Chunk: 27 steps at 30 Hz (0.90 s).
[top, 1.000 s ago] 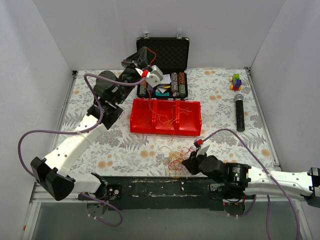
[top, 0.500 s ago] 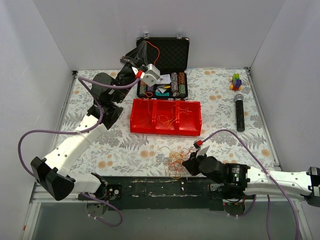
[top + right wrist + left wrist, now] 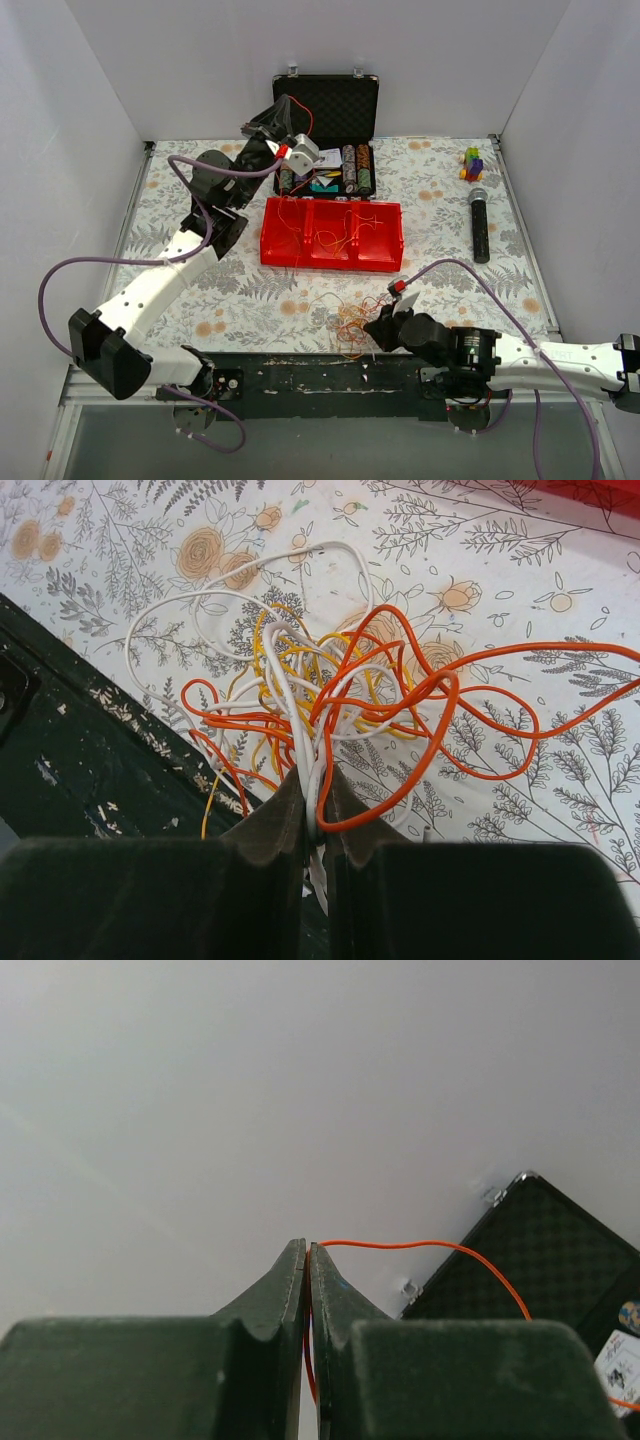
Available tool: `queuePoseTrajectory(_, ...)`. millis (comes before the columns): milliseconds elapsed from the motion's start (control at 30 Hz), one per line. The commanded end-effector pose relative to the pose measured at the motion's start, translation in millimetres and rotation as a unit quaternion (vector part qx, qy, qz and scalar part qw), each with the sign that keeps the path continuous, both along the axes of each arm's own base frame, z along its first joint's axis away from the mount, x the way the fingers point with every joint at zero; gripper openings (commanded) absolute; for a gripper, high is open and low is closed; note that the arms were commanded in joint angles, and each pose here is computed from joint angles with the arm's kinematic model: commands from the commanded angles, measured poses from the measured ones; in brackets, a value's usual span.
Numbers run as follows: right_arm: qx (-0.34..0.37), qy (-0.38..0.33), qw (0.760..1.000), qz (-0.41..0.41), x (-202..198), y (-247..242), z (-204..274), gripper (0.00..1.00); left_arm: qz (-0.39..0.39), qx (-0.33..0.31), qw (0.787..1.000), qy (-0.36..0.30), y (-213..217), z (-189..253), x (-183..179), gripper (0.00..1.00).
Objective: Untangle the cables
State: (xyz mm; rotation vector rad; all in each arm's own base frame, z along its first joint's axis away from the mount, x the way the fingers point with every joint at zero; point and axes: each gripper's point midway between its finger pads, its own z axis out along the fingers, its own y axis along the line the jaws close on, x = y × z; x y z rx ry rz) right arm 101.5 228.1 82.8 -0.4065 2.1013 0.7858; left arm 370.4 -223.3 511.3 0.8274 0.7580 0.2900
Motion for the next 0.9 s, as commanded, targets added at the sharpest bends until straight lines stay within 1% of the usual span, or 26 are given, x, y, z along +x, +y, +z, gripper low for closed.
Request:
queuePoseTrajectory(0,0.016,-0.003,1.000,-0.008,1,2,3,0.04,0.022,0.001,1.000,0.004,15,-14,11,0.00)
queuePoseTrajectory(133,0.017,-0.002,1.000,-0.008,0,1,2,0.03,0.020,-0.002,1.000,0.005,16,-16,13,0.00)
queuePoseTrajectory(367,0.019,-0.002,1.000,-0.007,-1,2,2,0.03,0.017,-0.012,1.000,-0.009,15,1,13,0.00)
queuePoseTrajectory(500,0.019,-0.003,1.000,-0.004,-1,5,4,0.03,0.017,-0.005,1.000,0.000,13,-7,15,0.00)
queuePoseTrajectory(567,0.021,-0.003,1.000,-0.004,-1,6,5,0.03,0.012,0.001,1.000,0.019,12,-19,15,0.00)
queuePoseTrajectory(633,0.020,-0.004,1.000,-0.004,-1,5,6,0.03,0.003,0.009,0.998,0.056,10,-41,15,0.00)
queuePoseTrajectory(733,0.023,-0.005,1.000,-0.003,-1,5,8,0.03,-0.004,0.027,0.993,0.118,12,-88,8,0.00)
queuePoseTrajectory(867,0.031,-0.007,0.999,-0.003,-1,5,13,0.03,0.001,0.061,0.985,0.163,20,-153,-3,0.00)
